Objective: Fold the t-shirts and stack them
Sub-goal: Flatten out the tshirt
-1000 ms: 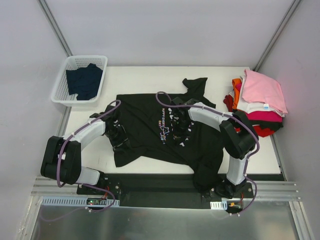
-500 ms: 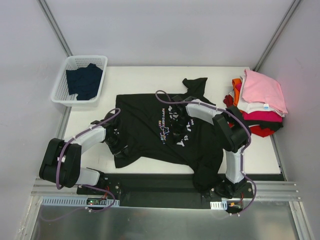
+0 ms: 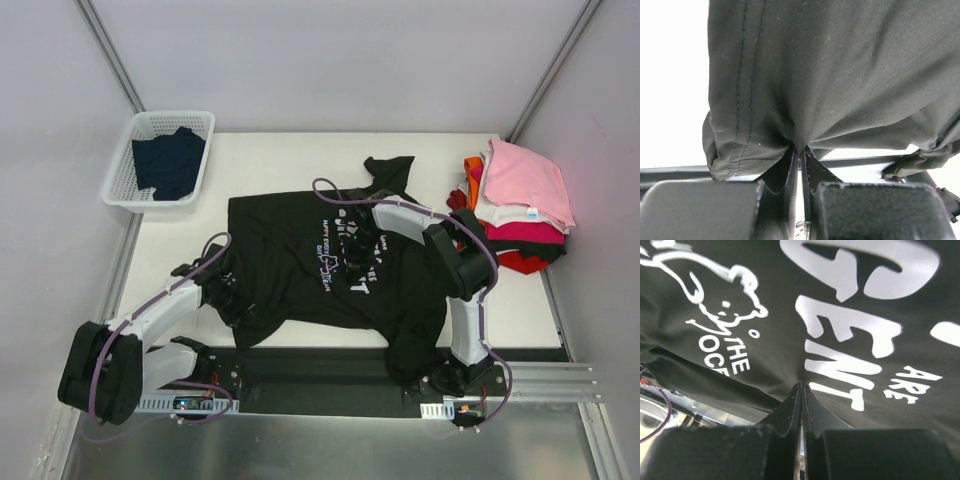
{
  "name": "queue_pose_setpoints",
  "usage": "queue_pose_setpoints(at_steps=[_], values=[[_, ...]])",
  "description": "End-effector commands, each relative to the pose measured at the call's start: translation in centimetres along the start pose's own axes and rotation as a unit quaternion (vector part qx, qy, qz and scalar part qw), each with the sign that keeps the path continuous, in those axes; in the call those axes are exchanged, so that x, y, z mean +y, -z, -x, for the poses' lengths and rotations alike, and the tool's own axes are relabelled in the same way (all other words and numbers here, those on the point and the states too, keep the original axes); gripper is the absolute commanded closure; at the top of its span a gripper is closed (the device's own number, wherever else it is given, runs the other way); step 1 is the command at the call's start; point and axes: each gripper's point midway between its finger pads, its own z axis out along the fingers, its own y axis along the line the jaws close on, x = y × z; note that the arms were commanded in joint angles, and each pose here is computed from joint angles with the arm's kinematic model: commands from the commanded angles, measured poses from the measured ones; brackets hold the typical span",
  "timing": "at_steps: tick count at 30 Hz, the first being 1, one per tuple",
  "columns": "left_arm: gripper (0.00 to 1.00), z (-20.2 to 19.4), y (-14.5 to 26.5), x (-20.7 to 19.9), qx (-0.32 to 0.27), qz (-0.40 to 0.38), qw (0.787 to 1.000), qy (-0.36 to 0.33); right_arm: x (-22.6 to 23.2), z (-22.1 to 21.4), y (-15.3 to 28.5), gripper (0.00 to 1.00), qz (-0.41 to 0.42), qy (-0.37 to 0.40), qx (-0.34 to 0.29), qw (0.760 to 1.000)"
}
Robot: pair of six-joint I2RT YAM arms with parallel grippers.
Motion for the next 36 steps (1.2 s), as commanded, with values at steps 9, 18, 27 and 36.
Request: queue_pose_setpoints(at_steps=[9,18,27,36], values=[[0.7,-0.6,3.9,2.7,-0.025,0.094,0.995,0.002,0.7,-0.4,3.1,0.99,0.005,0.015,-0.022,1.0],[0.04,3.4,9.7,-1.8,-0.113,0.088,0.988,-0.056,-1.3,-0.6,8.9,0.89,-0.027,-0.005,-0.087,0.996],[0.09,9.3,6.5,-15.5,-0.042,-0.015,0.989,-0.144,-6.4,0.9,13.3,0.99,-0.148,-0.054,-0.085,0.984],[0.14,12.1,5.7,-17.0,-0.022,0.034,0.982,-0.184,-10.5,2.9,15.0,0.99,-0.258,0.001,-0.115,0.959]])
